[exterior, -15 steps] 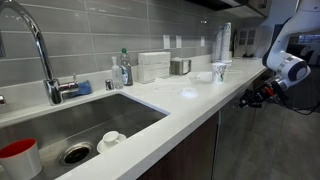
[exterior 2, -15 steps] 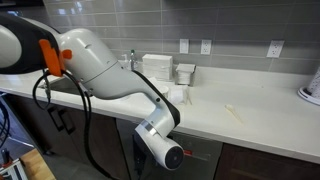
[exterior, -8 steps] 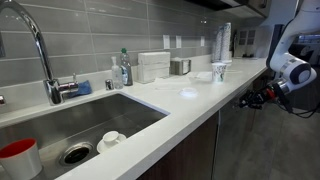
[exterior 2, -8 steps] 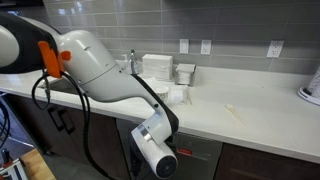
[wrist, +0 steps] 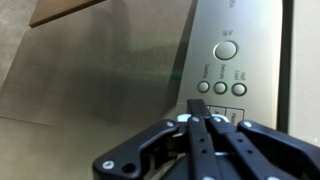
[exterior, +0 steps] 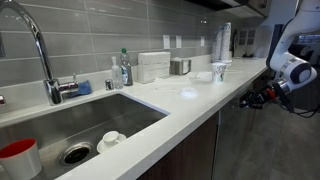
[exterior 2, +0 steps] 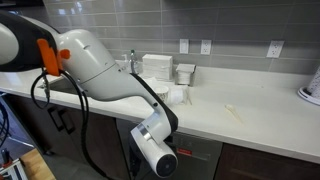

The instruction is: Turn on the dishwasher

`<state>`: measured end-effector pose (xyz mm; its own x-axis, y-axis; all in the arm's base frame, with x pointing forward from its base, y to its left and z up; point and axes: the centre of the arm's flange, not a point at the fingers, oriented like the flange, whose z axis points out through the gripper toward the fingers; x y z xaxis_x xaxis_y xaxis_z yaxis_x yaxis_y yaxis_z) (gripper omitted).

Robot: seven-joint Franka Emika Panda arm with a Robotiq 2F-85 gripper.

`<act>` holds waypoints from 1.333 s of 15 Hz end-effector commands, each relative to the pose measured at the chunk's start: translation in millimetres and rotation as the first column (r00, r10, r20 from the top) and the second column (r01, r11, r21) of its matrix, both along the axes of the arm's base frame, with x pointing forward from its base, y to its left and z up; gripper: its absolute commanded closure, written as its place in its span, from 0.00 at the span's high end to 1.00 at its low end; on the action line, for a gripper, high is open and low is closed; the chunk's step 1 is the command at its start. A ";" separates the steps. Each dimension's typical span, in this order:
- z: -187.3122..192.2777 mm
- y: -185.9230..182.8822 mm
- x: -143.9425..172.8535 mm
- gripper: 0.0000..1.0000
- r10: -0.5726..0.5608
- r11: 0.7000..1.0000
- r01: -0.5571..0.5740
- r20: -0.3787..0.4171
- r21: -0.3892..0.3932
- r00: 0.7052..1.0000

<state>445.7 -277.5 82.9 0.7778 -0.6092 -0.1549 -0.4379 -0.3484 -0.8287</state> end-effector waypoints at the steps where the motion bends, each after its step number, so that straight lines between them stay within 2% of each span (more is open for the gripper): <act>1: 19.9 -9.9 -21.1 0.00 0.109 0.994 -0.108 -0.054 0.012 0.993; 4: 45.3 -32.2 -53.0 0.01 0.241 0.970 -0.243 -0.092 -0.012 0.966; 7: 85.1 -60.2 -76.5 0.01 0.294 0.950 -0.300 -0.082 -0.080 0.952; 11: 135.1 -67.0 -84.1 0.01 0.370 0.911 -0.375 -0.061 -0.174 0.927; 14: 164.7 -55.6 -81.6 0.03 0.431 0.872 -0.434 -0.067 -0.224 0.900; 15: 176.8 -49.9 -81.0 0.28 0.450 0.851 -0.454 -0.080 -0.263 0.889; 17: 202.9 -35.8 -80.6 0.32 0.486 0.812 -0.491 -0.100 -0.316 0.868; 20: 242.4 -10.5 -80.4 0.56 0.550 0.740 -0.550 -0.122 -0.387 0.826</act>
<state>378.9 -324.5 285.5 0.9901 -0.1382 -0.0265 -0.1232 -0.7606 -0.6374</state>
